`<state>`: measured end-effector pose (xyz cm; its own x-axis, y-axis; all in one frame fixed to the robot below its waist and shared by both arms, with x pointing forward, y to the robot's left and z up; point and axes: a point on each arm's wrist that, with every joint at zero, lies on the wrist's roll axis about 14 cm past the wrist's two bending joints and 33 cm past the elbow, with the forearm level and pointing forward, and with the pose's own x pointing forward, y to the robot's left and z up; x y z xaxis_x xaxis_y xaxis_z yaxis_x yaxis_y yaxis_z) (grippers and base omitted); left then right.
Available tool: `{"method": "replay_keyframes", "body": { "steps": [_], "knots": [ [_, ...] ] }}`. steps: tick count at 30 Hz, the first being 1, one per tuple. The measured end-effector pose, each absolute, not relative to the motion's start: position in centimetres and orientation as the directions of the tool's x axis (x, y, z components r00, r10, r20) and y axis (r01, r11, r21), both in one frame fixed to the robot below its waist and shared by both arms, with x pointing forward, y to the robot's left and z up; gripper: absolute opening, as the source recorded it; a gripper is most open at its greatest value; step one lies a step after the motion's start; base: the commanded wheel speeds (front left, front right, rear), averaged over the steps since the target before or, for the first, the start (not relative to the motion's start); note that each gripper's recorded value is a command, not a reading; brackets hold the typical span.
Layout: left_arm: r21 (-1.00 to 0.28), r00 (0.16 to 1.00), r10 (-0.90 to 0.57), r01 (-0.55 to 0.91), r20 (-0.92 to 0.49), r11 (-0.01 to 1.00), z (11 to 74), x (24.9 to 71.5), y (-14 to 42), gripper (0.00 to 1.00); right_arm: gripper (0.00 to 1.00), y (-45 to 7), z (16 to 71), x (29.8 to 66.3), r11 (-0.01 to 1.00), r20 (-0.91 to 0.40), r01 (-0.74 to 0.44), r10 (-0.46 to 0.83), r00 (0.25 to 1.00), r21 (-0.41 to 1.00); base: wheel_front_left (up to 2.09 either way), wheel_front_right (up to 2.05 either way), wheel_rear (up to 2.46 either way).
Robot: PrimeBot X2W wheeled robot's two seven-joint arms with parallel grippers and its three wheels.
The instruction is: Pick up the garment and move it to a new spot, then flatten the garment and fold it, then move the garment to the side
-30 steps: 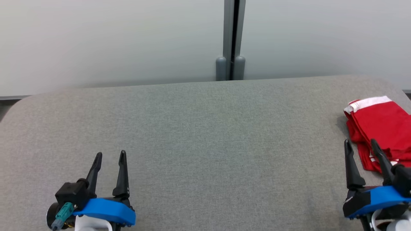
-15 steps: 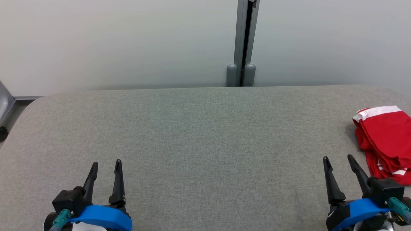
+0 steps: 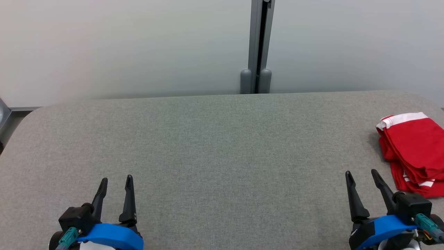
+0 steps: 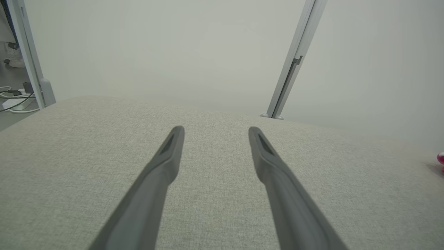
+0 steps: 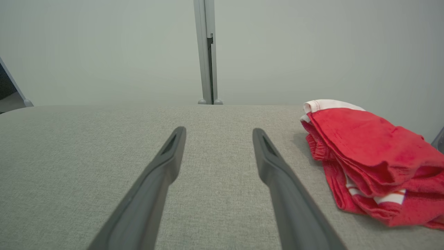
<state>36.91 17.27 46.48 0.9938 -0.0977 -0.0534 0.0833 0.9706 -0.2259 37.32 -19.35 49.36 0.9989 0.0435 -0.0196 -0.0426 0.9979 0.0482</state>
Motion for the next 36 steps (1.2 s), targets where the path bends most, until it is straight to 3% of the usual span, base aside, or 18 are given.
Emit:
{"method": "replay_keyframes", "body": {
  "steps": [16, 17, 24, 36],
  "knots": [
    [-0.231, 0.992, -0.105, 0.087, -0.067, 0.969, 46.1, 36.8, 17.1, 1.0, 1.0, -19.4, 49.2, 37.2, 0.997, -0.016, -0.036, 0.037, 0.999, 0.068, 0.0, 0.0, 0.0],
    [-0.233, 0.992, -0.104, 0.084, -0.077, 0.969, 45.8, 36.7, 17.1, 0.0, 0.0, -19.4, 48.9, 37.1, 0.997, -0.026, -0.034, 0.036, 0.999, 0.069, 0.0, 0.0, 0.0],
    [-0.266, 0.977, -0.092, 0.038, -0.193, 0.963, 42.2, 34.4, 17.1, 0.0, 0.0, -19.5, 45.6, 35.6, 0.995, -0.135, -0.013, 0.027, 0.99, 0.097, 0.0, 0.0, 0.0],
    [-0.445, 0.979, -0.042, -0.053, -0.201, 0.894, 42.7, 34.8, 17.8, 0.0, 0.0, -19.9, 45.7, 35.7, 0.947, -0.142, 0.052, -0.006, 0.99, 0.318, 0.0, 0.0, 0.0]
  ]
}}
